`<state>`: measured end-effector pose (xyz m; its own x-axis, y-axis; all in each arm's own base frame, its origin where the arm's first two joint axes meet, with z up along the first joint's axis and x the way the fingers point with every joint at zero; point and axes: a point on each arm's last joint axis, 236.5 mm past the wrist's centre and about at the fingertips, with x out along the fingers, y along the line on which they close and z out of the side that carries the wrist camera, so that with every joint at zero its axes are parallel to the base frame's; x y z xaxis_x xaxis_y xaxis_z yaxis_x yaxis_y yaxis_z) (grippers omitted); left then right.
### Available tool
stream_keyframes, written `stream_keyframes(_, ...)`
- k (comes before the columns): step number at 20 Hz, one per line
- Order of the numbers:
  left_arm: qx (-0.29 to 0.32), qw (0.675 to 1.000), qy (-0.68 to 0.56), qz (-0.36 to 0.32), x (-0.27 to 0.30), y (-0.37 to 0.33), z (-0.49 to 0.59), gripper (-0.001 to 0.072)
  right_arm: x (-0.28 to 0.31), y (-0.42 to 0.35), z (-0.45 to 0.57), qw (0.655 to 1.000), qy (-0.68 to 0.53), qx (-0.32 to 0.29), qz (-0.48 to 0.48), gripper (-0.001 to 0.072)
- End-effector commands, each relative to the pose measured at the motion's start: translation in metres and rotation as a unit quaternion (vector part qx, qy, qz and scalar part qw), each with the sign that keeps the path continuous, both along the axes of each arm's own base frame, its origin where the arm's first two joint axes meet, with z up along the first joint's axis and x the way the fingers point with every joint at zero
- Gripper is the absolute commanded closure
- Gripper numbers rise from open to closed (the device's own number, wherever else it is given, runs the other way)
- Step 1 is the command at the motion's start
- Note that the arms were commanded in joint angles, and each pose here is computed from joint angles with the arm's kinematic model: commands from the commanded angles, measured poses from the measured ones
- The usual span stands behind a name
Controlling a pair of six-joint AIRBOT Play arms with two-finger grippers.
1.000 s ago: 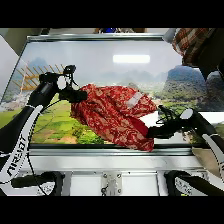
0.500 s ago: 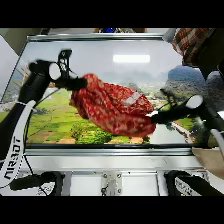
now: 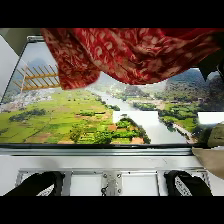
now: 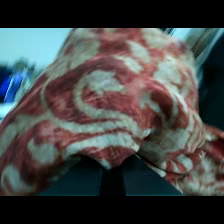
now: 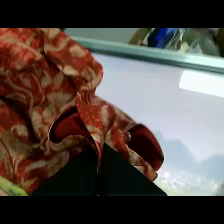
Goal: Fold the clothes and pants, and hang the long-sleeved shirts on hangers.
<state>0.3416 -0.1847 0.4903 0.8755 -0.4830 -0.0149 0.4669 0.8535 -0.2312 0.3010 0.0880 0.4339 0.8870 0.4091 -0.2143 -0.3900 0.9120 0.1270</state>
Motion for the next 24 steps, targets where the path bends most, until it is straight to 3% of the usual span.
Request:
stream_keyframes(1, -0.049, 0.994, -0.093, -0.014, -0.047, 0.013, 0.046, 0.0685, -0.039, 0.001, 0.047, 0.997, -0.069, 0.014, -0.011, 0.0698)
stream_keyframes(7, -0.01, 0.995, 0.091, 0.039, 0.052, 0.01, -0.097, 0.0685, 0.007, -0.054, 0.011, 0.992, -0.005, -0.009, -0.122, 0.0697)
stream_keyframes(9, -0.022, 0.989, 0.146, -0.005, 0.083, -0.031, -0.143, 0.0685, 0.031, -0.067, -0.004, 0.989, 0.017, -0.02, -0.142, 0.0698)
stream_keyframes(13, 0.017, 0.976, 0.207, -0.071, 0.11, -0.1, -0.198, 0.0685, 0.069, -0.088, -0.027, 0.983, 0.04, -0.043, -0.175, 0.0697)
stream_keyframes(17, 0.11, 0.91, 0.389, -0.089, 0.081, -0.101, -0.326, 0.0685, 0.086, -0.092, -0.052, 0.98, 0.078, -0.051, -0.175, 0.0697)
stream_keyframes(21, 0.158, 0.846, 0.503, -0.081, 0.033, -0.082, -0.446, 0.0671, 0.1, -0.091, -0.089, 0.974, 0.14, -0.059, -0.165, 0.0697)
stream_keyframes(23, 0.148, 0.822, 0.544, -0.08, 0.013, -0.079, -0.484, 0.0055, 0.107, -0.086, -0.108, 0.971, 0.17, -0.061, -0.155, 0.0697)
stream_keyframes(24, 0.127, 0.822, 0.549, -0.078, 0.015, -0.079, -0.485, 0.0091, 0.111, -0.081, -0.116, 0.97, 0.181, -0.064, -0.147, 0.0697)
